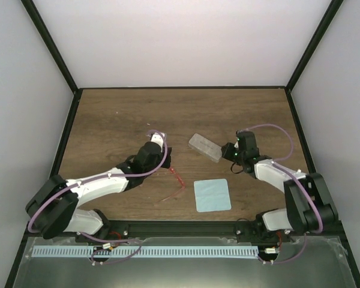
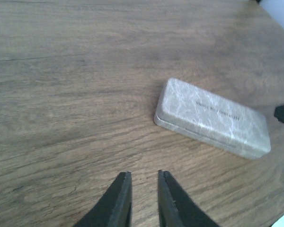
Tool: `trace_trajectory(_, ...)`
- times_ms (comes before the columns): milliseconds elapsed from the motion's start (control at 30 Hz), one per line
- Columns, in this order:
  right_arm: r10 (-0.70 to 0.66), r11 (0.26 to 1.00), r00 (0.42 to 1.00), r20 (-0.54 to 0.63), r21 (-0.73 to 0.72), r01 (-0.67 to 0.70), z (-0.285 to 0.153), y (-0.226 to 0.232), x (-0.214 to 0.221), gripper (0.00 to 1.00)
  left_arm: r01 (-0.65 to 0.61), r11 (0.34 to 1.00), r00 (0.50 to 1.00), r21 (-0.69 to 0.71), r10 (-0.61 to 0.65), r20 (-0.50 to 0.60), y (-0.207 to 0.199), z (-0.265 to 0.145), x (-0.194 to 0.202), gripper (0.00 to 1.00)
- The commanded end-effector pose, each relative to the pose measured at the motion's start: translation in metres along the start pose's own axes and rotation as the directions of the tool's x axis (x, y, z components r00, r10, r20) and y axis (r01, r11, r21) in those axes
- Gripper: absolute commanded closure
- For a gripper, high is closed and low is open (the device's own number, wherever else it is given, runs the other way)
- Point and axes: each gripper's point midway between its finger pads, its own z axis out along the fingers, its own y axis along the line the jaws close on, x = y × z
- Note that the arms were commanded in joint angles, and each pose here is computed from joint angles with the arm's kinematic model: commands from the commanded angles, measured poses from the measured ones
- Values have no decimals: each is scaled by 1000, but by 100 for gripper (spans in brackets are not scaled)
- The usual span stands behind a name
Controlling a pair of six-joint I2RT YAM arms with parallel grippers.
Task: Organize the sunglasses
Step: Open the sunglasses case at the center of the board.
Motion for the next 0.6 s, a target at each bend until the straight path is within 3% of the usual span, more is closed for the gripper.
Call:
trace_trajectory(0,18,988,1000,-7,153,-16,18,-16,-15,72,-17,999,999,50,19,-39,-12,6,5,84)
trace_trajectory(233,22,970,998,55,240,-35,29,-27,-44,69,-10,998,999,64,13,-47,-15,7,7,82)
trace_trajectory(400,28,958,1000,0,285,-27,52,-37,-47,74,-6,998,999,60,8,-48,-14,5,7,81)
trace_trajectory(533,41,962,996,-80,271,-18,67,-43,-24,98,6,999,998,34,-4,-58,-10,5,7,79)
trace_trajectory(567,43,967,994,-96,256,-17,67,-42,-19,99,6,1000,998,29,-4,-63,-9,6,8,78)
